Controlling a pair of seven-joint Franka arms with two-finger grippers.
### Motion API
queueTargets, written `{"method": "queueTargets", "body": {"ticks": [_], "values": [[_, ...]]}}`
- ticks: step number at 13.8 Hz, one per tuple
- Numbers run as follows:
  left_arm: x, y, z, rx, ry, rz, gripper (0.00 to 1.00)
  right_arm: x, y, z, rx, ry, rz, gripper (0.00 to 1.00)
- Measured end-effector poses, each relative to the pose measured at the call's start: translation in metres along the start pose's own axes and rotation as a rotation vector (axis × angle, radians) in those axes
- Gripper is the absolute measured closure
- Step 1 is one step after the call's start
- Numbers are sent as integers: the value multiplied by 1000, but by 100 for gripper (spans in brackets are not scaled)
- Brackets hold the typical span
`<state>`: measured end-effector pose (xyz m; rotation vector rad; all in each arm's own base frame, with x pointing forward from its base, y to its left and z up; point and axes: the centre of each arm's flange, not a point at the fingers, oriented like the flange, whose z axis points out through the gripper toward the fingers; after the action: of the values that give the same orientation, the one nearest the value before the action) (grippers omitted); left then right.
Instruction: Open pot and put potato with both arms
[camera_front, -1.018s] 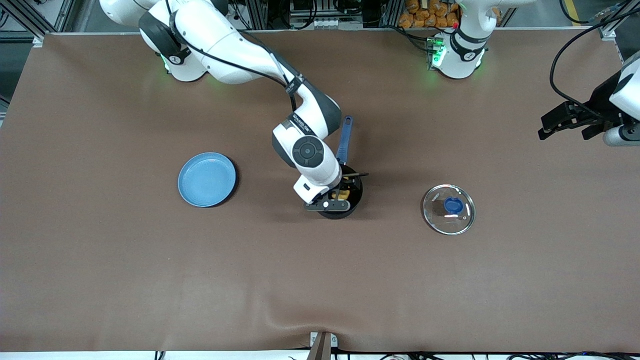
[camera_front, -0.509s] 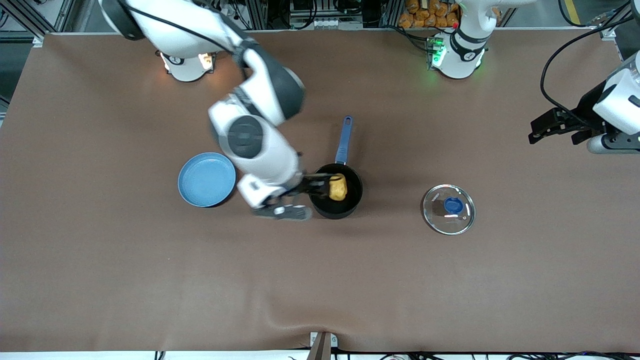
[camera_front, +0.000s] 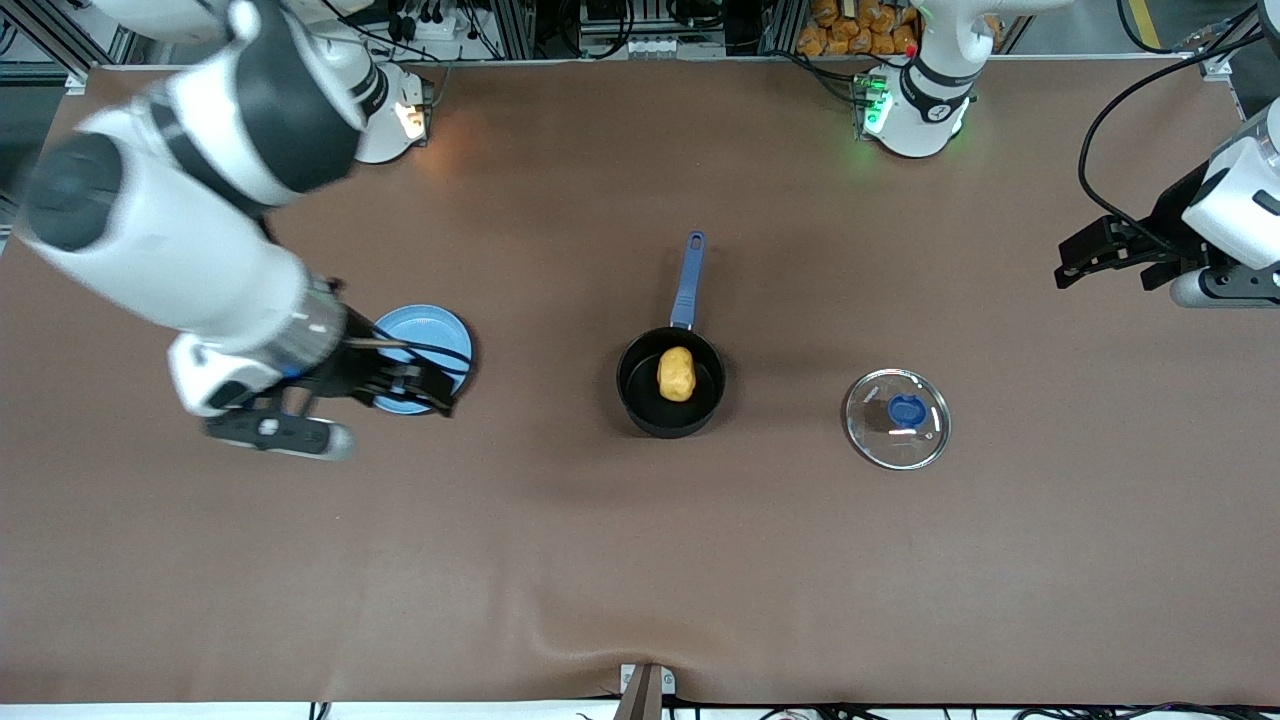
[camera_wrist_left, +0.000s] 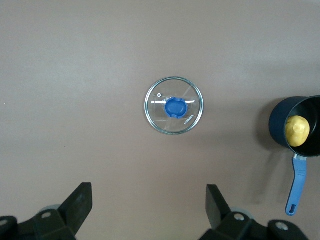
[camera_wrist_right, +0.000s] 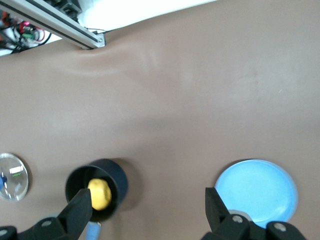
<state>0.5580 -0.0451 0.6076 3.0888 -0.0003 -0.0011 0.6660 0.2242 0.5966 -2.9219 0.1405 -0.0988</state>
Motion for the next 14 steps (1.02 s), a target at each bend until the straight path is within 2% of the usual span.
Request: {"method": "queueTargets", "body": {"ticks": [1,2,4,6,8,11,14], "values": [[0,0,0,0,0,0,0,1,20,-20,-1,6,-64,0],[0,0,0,0,-1,0,0,0,42,-40,-26,10,-116,0],[0,0,0,0,-1,0,0,-4,89,-74,-99,-3,-192,0],[0,0,0,0,-1,7,0,-14,122,-95,-159,-51,-244,0],[0,3,0,0,0,14,0,-31,129,-115,-198,-76,-245,0],[-1,10,0,2,0,27,0,-61,131,-134,-234,-70,-290,0],[-1,10,0,3,0,27,0,-90,167,-137,-262,-49,-339,0]]}}
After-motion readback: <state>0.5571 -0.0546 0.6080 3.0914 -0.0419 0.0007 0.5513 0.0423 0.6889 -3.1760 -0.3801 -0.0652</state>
